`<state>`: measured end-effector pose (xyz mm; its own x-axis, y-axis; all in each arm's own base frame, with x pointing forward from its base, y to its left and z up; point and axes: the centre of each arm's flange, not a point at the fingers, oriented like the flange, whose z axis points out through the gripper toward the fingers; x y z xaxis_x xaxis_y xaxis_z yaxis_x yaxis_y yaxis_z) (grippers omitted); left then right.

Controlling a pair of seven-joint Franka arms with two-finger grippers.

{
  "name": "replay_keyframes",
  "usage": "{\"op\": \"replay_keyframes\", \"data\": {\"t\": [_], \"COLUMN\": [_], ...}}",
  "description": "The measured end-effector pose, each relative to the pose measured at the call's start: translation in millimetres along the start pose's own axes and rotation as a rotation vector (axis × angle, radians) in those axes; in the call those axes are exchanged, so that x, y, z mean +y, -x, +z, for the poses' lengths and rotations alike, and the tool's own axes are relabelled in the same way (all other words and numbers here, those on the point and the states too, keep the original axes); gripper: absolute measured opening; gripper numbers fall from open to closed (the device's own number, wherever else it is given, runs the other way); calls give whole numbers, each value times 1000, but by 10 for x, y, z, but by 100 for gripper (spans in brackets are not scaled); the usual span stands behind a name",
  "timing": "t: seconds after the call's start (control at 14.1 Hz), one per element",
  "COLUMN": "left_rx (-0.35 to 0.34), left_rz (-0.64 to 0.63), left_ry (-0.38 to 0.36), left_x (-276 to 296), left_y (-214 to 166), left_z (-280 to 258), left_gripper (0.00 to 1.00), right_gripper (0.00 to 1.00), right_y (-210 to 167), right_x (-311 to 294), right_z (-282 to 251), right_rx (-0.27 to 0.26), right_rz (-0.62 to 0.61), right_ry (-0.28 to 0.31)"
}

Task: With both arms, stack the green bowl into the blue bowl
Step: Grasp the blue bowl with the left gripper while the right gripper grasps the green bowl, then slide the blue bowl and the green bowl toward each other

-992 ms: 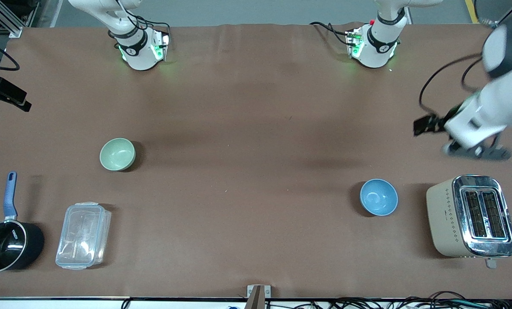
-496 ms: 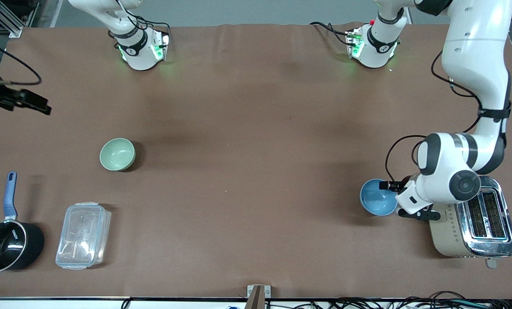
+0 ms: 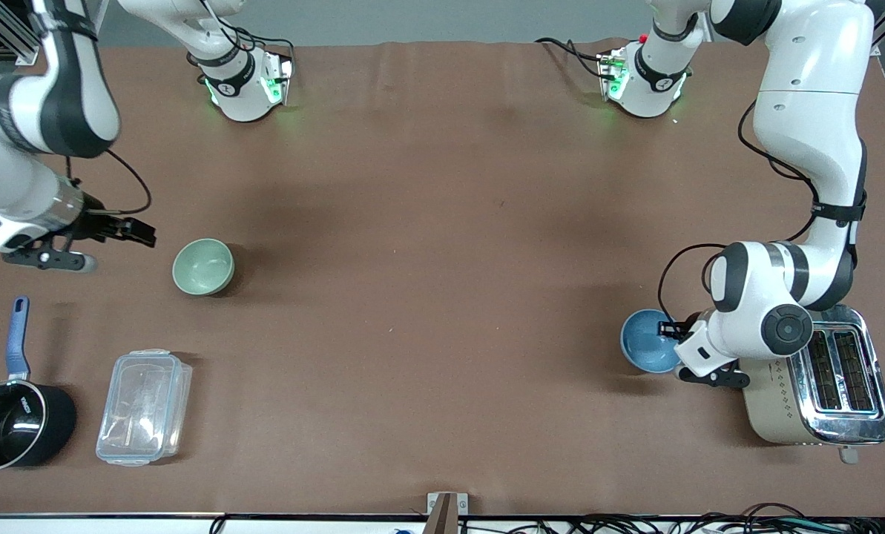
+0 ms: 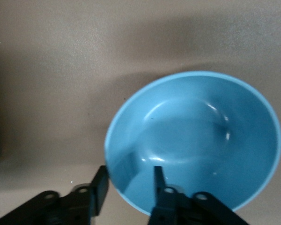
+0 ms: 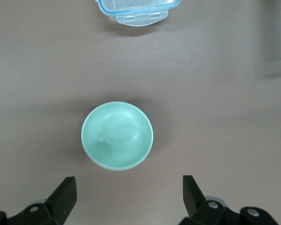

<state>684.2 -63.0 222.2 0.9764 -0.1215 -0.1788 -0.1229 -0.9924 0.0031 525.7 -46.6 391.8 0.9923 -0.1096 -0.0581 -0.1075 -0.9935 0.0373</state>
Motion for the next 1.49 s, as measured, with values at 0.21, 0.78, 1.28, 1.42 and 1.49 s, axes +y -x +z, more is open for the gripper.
{"op": "replay_keyframes", "data": {"t": [0.21,0.78,1.28,1.42,1.49], "left_rx": [7,138,66,56,47], "left_rz": [-2,-23,-39,-56,-61], "left_ry": [0,60,108,115,118], "left_x": [-9,1085,3728,4155,4305], "left_y": [-17,-176,694,887,960], "left_z": [46,-668,-510,-264,-125], "left_gripper": [22,5,5,5,5], "right_gripper": [100,97,35,15,9], "right_y": [183,438,451,436,412], "right_x": [38,109,116,118,118], "right_z": [574,1830,1956,1935,1886], "right_rx": [70,112,98,104,113], "right_rz": [-9,-3,-7,-20,-43], "right_ry": [-5,7,11,11,12]}}
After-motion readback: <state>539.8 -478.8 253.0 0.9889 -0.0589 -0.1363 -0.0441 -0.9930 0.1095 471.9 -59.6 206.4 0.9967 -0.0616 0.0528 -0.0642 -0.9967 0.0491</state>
